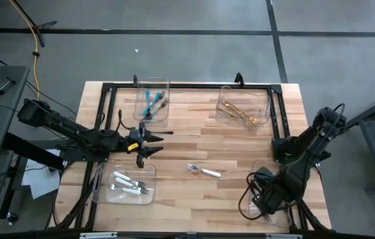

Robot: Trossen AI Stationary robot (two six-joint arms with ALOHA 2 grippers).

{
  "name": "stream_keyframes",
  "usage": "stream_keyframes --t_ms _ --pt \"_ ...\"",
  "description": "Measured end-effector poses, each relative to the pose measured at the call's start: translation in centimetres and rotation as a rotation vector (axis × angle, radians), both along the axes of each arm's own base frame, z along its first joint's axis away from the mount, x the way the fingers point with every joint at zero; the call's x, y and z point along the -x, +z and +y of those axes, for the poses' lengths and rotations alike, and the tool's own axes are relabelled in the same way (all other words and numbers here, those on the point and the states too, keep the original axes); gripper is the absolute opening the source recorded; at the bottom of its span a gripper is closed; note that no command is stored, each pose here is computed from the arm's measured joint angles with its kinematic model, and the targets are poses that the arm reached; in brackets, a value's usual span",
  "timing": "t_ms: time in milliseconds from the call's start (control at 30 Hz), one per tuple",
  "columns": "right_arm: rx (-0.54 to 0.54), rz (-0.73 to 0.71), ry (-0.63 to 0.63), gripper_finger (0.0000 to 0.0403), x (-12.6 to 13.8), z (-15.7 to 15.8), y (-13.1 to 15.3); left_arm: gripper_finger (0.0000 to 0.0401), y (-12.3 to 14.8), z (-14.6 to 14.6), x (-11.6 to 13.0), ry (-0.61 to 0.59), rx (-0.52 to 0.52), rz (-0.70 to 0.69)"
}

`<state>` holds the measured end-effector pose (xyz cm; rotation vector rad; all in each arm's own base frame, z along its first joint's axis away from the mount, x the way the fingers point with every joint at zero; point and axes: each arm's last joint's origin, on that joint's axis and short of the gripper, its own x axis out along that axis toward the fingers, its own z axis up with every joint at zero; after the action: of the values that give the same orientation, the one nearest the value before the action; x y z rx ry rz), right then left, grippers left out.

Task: Sort silverware by color (type)
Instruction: Put the black fork into the bottom right transparent bin

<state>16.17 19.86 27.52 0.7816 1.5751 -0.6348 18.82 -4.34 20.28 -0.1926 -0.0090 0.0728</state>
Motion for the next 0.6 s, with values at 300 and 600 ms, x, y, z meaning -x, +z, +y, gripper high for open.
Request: stream_keyframes --t_ms 300,600 --pt "0.039 0.142 -0.132 0.0007 0.7 -1.5 -4.5 0.0172 0.0 0.1 0.0 0.011 -0.038 0.001" --pt "-0.042 0.101 -0.11 0.001 0.0 -2.7 -8.8 0.0172 0.0 0.1 0.0 0.016 -0.046 0.003"
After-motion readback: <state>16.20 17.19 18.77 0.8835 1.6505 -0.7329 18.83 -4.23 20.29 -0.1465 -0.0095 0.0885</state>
